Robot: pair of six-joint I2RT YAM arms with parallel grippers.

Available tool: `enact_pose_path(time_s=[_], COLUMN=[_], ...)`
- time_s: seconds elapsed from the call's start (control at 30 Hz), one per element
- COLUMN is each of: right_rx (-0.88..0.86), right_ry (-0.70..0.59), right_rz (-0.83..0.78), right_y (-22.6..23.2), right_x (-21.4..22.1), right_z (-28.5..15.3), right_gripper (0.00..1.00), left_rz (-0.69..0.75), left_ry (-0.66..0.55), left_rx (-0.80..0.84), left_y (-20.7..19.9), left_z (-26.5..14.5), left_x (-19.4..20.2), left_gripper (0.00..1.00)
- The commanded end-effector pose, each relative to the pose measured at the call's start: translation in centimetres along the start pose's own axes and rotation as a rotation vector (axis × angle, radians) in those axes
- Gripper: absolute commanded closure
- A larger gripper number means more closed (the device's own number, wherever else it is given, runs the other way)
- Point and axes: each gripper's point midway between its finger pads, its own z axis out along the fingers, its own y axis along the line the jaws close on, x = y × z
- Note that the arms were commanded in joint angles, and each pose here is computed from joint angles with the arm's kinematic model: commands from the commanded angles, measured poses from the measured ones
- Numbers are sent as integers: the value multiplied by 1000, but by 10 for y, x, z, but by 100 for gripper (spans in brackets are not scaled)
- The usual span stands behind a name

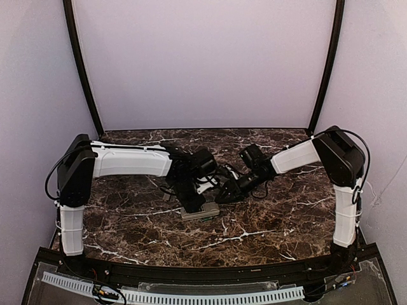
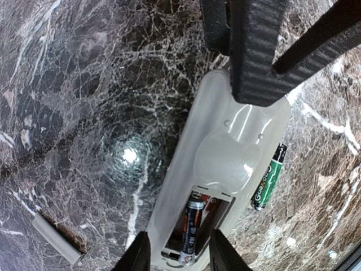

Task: Load the batteries into the remote control
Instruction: Load the battery into the battery compartment.

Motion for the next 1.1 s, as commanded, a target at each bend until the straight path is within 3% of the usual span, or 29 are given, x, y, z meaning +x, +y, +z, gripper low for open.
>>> enact_pose_path(time_s=[0.0, 0.3, 1.07], right_rx=[-20, 9, 24], right_ry=[-32, -11, 53], right_rz=[-66, -100, -78], right_y=[15, 21, 14], right_x=[-7, -5, 8], right_z=[-10, -5, 11], right_gripper=[64, 60, 61], left_rz=[-16, -157, -186], left_ry=[-72, -204, -172], left_rx=[15, 95, 129], left_y=[3, 10, 9], left_z=[-32, -52, -19], left_x=[0, 22, 34], left_gripper=[61, 56, 56])
